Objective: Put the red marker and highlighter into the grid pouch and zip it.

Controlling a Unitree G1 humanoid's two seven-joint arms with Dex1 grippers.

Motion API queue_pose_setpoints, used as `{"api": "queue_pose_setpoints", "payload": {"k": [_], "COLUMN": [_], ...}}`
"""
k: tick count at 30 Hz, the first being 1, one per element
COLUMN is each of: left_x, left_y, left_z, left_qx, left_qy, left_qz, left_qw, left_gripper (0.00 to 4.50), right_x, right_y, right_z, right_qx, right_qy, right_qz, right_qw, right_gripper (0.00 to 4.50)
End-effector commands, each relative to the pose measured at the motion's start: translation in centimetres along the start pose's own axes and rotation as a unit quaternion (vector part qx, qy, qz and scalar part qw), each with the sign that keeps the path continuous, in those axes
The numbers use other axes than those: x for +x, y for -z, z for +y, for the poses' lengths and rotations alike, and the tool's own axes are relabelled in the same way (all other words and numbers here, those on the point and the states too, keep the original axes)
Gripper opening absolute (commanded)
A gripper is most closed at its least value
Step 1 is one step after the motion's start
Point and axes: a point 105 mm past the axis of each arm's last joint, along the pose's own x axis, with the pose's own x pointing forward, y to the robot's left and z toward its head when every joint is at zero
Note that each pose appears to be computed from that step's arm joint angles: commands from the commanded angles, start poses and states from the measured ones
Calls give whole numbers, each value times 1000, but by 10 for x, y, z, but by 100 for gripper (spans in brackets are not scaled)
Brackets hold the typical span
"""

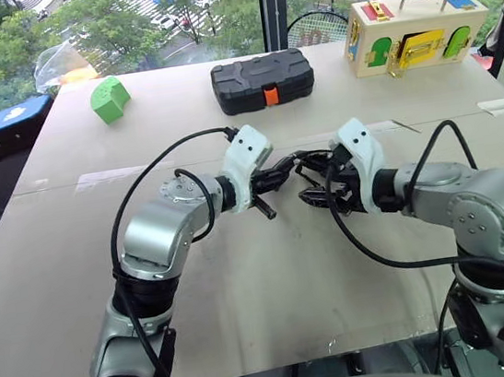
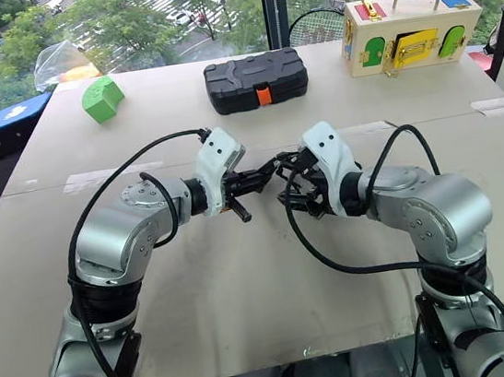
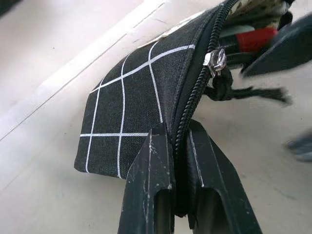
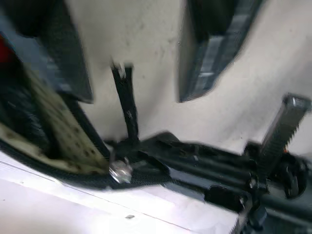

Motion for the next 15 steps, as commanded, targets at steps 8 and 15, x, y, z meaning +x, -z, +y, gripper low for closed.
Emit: {"api": "queue_pose_setpoints", "payload": {"k": [8,15], "left_x": [-5,-16], "left_y": [-17,-8], "left_z": [-6,9], "left_qx": [33,48], "left_qy": [3,-13], "left_qz": [-21,-7], "left_qw": [999,999], "left_gripper": [0,0], "right_x": [6,-32], "right_y": [-16,-17], "right_z": [-3,-34], "right_qx": [-12,12], "right_qy": [26,82], "right_qz": [-36,-53], "right_qw": [999,995], "right_gripper": [4,4]}}
